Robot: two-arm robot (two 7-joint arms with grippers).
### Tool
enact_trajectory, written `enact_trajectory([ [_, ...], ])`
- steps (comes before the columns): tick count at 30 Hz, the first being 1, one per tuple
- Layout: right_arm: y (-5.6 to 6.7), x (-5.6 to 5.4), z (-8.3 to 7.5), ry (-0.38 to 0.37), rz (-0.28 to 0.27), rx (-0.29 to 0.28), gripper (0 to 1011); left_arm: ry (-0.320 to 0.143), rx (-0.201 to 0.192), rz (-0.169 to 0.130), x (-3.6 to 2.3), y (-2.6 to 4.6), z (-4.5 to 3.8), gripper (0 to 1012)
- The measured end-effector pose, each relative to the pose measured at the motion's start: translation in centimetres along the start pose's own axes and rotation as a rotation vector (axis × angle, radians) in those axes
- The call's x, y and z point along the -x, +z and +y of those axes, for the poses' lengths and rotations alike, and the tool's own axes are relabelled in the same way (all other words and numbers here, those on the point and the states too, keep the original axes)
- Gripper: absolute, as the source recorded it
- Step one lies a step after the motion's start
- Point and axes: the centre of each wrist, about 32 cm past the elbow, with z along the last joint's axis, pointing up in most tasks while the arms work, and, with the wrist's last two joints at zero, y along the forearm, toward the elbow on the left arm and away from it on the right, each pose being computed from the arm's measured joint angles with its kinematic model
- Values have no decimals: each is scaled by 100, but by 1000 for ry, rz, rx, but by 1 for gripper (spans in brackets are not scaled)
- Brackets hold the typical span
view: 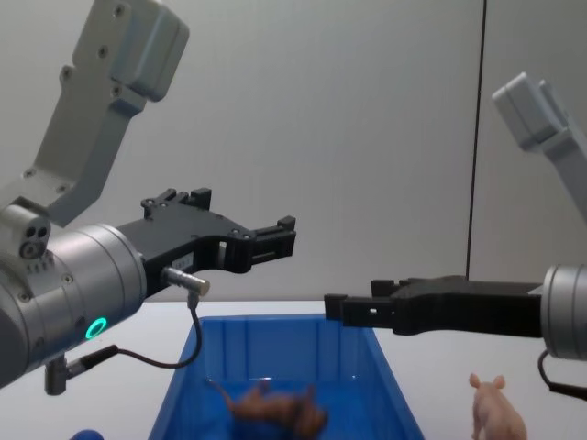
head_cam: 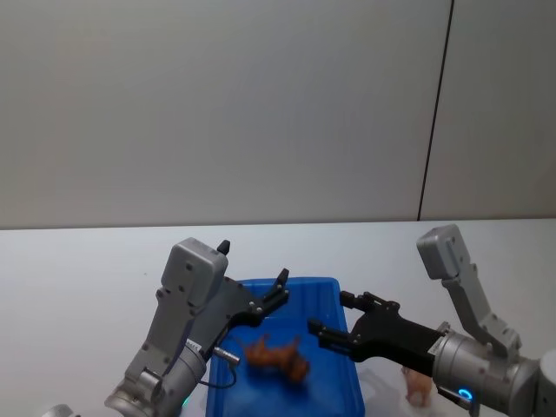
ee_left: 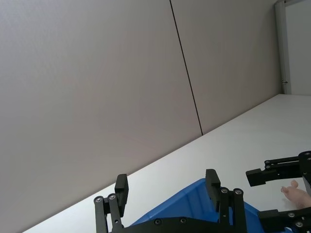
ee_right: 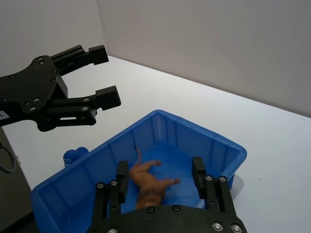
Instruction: Pick up the two dolls from the table and place them into the box.
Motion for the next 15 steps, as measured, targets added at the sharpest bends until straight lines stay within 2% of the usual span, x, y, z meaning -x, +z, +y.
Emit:
enact_trajectory([
  [1, 0, 0, 0, 0, 0, 0, 795, 0, 0, 0, 0, 0, 0, 1000],
  [8, -22, -36, -51, -19, 11, -7, 979, 0, 0, 0, 0, 0, 0, 1001],
  [15, -55, -71, -210, -73, 10, -24, 1001, 0, 0, 0, 0, 0, 0, 1001],
])
